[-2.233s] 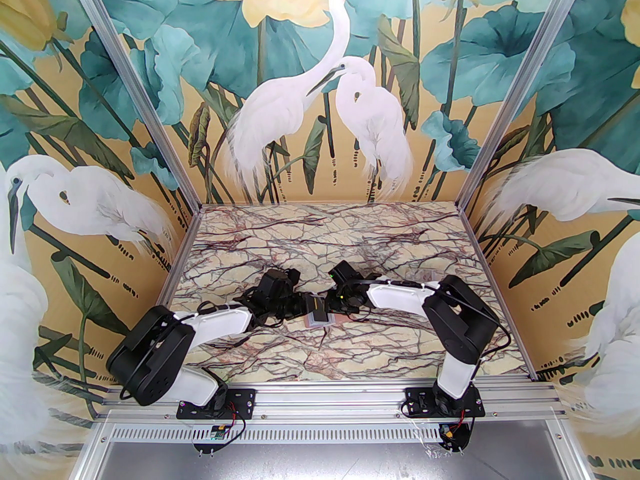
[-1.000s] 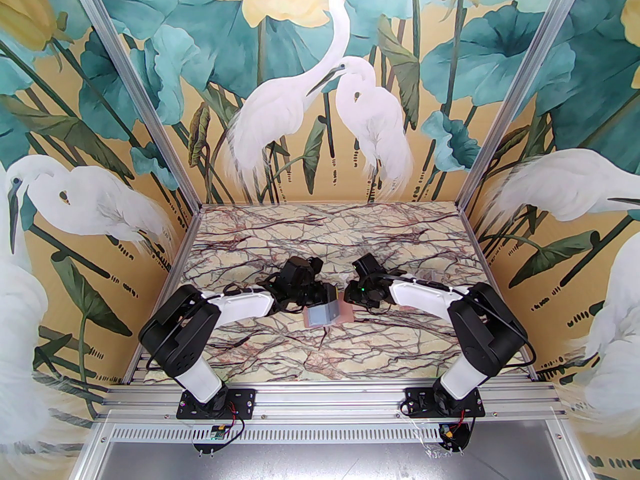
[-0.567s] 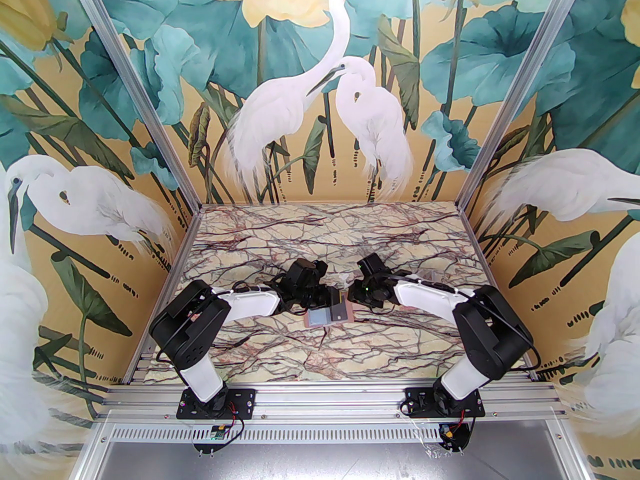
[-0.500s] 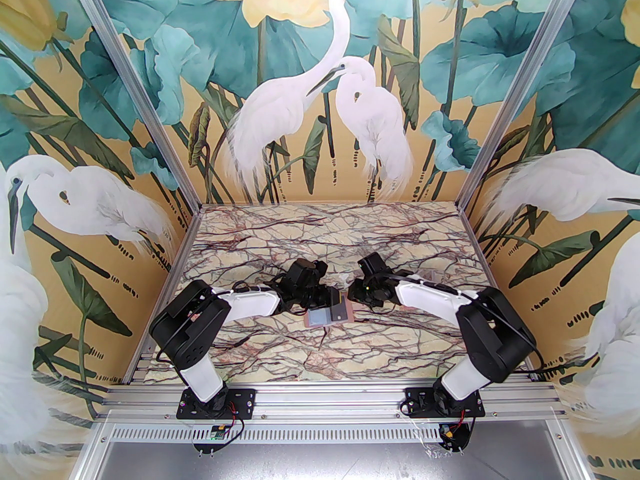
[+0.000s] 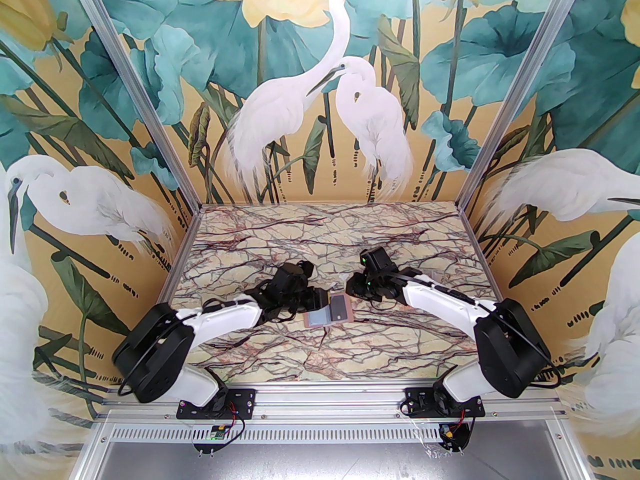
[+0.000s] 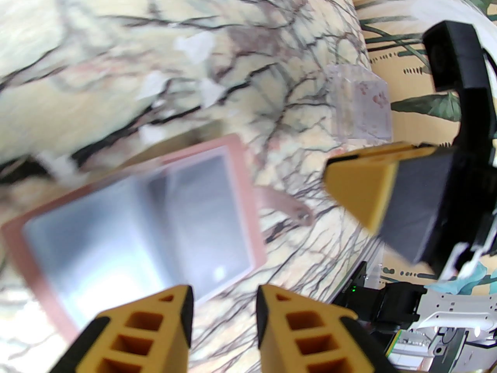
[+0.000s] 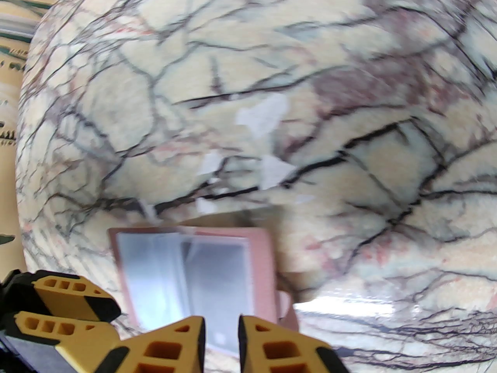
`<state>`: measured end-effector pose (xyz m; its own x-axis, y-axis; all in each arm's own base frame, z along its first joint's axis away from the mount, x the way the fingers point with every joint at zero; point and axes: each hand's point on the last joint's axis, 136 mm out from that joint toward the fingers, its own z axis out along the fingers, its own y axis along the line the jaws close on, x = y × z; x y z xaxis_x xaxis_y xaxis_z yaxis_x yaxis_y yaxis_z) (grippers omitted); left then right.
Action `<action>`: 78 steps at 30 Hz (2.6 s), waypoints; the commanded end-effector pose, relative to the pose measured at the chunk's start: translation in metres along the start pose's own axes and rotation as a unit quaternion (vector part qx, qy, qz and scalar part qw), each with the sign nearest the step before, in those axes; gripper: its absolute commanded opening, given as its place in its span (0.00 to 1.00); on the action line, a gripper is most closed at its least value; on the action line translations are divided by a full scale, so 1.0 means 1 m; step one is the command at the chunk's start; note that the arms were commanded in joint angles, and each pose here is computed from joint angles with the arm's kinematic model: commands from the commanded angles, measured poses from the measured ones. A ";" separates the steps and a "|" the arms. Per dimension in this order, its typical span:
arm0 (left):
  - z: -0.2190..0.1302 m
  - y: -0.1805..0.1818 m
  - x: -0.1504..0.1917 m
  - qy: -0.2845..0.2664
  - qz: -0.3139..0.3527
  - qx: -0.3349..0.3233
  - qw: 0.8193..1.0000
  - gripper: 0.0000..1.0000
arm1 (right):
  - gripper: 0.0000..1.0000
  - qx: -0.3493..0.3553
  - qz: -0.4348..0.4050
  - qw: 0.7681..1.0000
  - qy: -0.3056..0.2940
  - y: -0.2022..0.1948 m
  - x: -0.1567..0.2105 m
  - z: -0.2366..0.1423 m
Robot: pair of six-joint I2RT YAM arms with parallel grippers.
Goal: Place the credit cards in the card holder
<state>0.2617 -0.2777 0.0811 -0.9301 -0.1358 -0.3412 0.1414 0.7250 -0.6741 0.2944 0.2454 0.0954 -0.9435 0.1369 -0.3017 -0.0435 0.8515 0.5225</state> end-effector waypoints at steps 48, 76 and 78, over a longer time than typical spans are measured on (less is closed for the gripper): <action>0.007 0.076 0.029 -0.006 -0.053 -0.034 0.998 0.21 | 0.42 0.252 0.050 0.964 -0.067 -0.158 -0.042 -0.123; 0.007 0.080 0.032 -0.007 -0.055 -0.037 0.998 0.20 | 0.52 0.437 0.068 0.897 0.004 -0.249 -0.069 -0.125; 0.007 0.080 0.031 -0.007 -0.055 -0.037 0.998 0.21 | 0.52 0.434 0.070 0.898 0.009 -0.251 -0.068 -0.122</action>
<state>0.2534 -0.2323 0.0214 -0.9232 -0.2362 -0.3033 0.0278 0.7459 -0.6655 0.3221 -0.0343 0.0767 -0.9263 0.2824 -0.2492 0.3440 0.9039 -0.2544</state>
